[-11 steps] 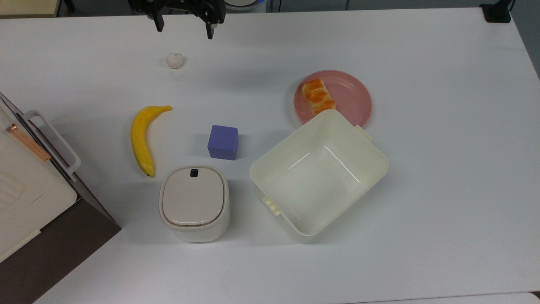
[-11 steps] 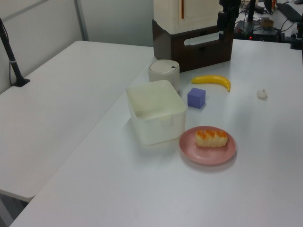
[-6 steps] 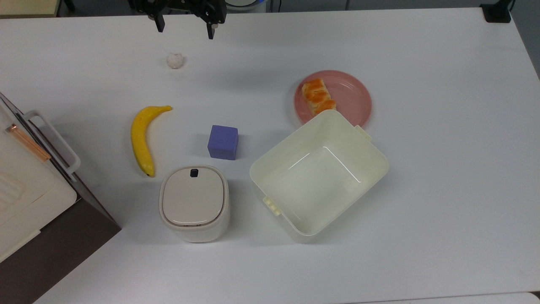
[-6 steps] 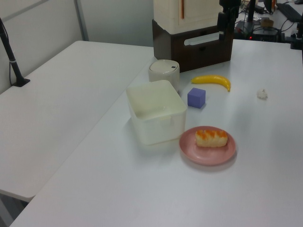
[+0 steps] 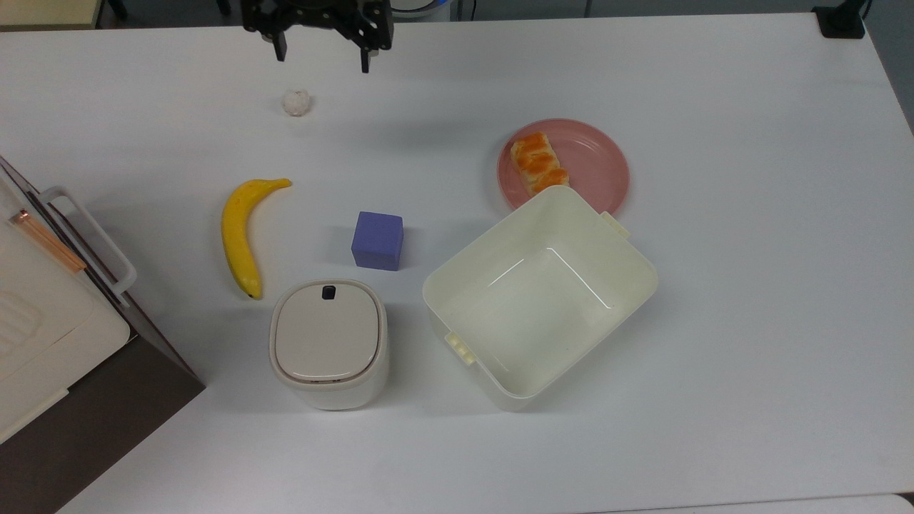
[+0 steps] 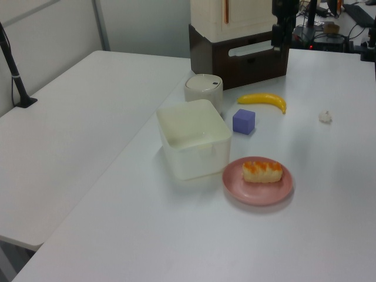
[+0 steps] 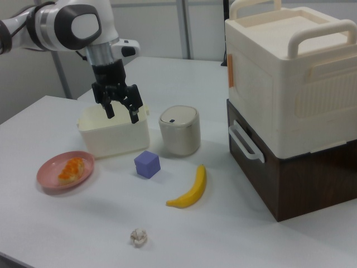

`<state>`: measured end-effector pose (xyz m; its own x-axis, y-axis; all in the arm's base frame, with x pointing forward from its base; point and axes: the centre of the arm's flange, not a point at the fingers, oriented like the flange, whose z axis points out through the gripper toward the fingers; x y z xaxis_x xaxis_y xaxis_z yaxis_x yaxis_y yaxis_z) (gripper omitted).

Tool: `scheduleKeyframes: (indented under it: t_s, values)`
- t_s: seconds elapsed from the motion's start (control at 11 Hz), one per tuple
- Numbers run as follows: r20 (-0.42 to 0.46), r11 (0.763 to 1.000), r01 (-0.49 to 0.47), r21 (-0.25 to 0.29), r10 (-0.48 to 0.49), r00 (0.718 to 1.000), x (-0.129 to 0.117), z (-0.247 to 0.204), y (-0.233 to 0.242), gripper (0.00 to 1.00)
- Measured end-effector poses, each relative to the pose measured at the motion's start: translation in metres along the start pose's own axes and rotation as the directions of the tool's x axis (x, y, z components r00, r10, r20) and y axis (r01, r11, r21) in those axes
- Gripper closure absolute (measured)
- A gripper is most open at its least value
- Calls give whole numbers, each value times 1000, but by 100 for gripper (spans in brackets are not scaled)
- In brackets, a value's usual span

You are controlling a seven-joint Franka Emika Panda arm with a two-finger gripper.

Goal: Put the bread on the table
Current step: 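Move the open gripper over the bread roll on the pink plate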

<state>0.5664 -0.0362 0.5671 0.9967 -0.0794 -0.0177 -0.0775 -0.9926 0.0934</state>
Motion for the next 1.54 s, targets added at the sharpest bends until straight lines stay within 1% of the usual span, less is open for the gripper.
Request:
scheduleKeyframes:
  t_s: [0.36,0.45,0.54,0.63,0.72,0.82,1.0,1.09,1.27,1.45,1.54]
  values:
    - [18,999,40,-20,-39,999,-3,9,-7,0]
    - [26,998,53,-34,-53,998,-4,14,-10,0]
    - [40,995,81,-61,-78,996,-6,20,-14,0]
    - [61,988,120,-99,-115,992,-10,30,-23,0]
    - [63,979,161,-128,-154,986,-14,40,-38,0]
    - [47,970,197,-140,-192,980,-18,50,-53,0]
    - [10,962,232,-142,-233,972,-28,64,-72,0]
    - [-17,967,212,-139,-217,976,-30,69,-79,0]
    - [-100,985,122,-120,-134,986,-32,87,-104,0]
    - [-151,993,72,-92,-85,985,-43,103,-146,0]
    - [-166,995,61,-80,-74,983,-51,108,-170,0]
